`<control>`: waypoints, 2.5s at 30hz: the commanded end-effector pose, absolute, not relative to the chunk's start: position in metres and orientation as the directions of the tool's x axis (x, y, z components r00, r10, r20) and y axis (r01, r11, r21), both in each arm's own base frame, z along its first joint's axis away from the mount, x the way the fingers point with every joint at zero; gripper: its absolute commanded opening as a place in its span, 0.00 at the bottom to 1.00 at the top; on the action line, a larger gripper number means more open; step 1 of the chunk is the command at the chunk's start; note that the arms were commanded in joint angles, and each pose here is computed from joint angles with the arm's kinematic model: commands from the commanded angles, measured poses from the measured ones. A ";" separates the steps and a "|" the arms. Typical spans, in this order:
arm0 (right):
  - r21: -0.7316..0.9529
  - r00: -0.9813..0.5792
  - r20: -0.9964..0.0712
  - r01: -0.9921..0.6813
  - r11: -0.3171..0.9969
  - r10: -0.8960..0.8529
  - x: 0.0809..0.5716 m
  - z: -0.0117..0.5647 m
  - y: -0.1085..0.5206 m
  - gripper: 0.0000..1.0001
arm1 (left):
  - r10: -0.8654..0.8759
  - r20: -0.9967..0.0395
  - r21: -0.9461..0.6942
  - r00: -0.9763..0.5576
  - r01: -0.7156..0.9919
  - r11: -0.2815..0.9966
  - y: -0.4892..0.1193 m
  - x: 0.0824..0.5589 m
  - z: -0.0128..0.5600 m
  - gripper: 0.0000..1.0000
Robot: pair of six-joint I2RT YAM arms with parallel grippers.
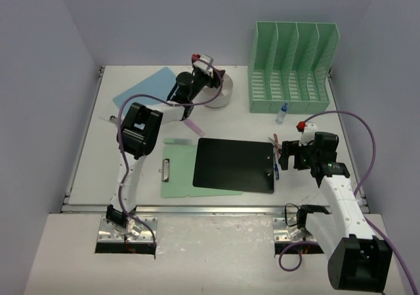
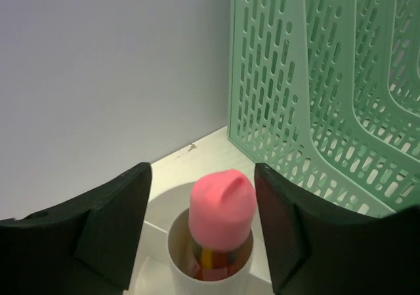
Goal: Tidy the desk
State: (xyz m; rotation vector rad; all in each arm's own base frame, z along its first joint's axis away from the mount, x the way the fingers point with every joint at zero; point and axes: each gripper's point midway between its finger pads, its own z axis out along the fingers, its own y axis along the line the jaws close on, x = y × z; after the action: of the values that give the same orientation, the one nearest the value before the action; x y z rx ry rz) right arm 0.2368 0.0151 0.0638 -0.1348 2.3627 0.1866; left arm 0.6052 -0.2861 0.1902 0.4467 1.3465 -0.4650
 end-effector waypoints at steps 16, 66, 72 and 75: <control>0.106 -0.656 -0.753 -0.185 0.977 -0.043 0.246 0.080 0.020 0.99 | 0.196 -0.976 0.207 0.092 0.665 0.717 -0.205 0.508 0.325 0.74; 0.008 -0.916 -0.304 -0.279 0.960 -0.263 0.233 0.012 0.050 0.34 | 0.205 -0.930 0.009 -0.306 0.537 0.844 -0.143 0.405 0.210 0.80; 0.010 -0.927 -0.256 -0.286 0.958 -0.273 0.232 0.001 0.051 0.32 | 0.210 -0.926 0.009 -0.315 0.536 0.844 -0.143 0.406 0.206 0.81; 0.010 -0.931 -0.241 -0.284 0.959 -0.273 0.232 -0.003 0.050 0.30 | 0.212 -0.925 0.010 -0.317 0.535 0.845 -0.142 0.406 0.204 0.81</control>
State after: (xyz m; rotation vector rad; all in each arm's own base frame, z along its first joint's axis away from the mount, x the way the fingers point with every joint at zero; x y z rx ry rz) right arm 0.2141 0.0480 -0.0101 -0.4281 2.9126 0.0849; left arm 0.4003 -0.1405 0.1992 0.5532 1.9343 -0.3657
